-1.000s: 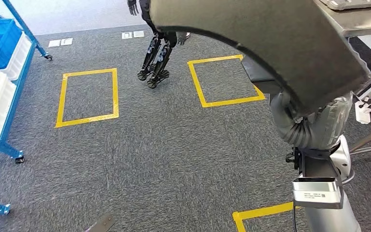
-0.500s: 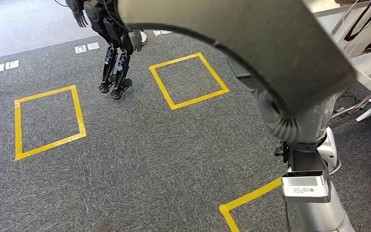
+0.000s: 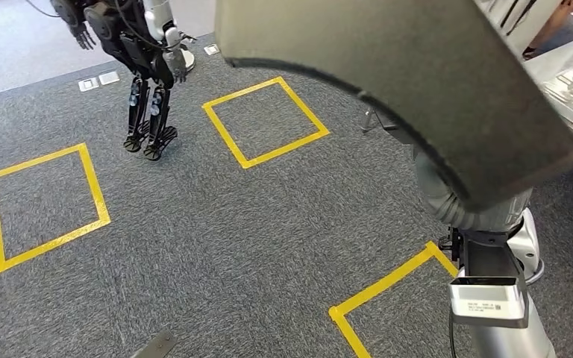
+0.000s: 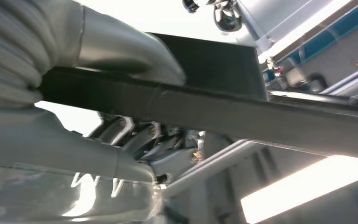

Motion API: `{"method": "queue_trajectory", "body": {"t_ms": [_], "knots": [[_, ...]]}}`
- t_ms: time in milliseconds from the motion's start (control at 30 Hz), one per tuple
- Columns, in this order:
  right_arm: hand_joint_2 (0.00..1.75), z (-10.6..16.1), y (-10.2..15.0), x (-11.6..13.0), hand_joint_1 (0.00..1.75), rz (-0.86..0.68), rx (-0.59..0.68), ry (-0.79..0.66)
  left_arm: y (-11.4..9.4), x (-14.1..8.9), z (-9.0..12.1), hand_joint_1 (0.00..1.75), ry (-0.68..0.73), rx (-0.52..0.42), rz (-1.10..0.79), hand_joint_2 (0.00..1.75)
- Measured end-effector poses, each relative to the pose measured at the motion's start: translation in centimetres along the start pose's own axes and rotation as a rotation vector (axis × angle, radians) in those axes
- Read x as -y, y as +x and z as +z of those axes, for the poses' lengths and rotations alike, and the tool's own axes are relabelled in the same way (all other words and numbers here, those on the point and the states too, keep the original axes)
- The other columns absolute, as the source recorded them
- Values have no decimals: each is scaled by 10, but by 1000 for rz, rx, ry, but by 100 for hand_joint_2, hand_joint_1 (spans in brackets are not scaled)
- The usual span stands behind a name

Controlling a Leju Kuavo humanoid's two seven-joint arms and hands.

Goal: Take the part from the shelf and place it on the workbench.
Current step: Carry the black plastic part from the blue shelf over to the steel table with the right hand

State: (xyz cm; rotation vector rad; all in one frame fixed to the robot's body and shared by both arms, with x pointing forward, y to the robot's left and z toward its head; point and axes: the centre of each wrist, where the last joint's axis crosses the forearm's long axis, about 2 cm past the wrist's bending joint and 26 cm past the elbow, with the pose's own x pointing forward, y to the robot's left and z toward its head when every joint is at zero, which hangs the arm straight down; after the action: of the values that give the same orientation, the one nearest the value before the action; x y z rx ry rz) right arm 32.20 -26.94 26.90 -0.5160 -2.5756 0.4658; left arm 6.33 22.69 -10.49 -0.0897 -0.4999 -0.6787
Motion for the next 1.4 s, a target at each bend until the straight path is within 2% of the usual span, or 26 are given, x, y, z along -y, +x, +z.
{"method": "queue_trajectory", "body": {"t_ms": [500,1400], "knots": [[175,2,4,-5,175,-14,-1,0,-3,-1,1,0,4,-10,-4,175],[175,-1,1,1,175,-7,-6,1,1,-5,-1,0,2,-7,-25,175]]}}
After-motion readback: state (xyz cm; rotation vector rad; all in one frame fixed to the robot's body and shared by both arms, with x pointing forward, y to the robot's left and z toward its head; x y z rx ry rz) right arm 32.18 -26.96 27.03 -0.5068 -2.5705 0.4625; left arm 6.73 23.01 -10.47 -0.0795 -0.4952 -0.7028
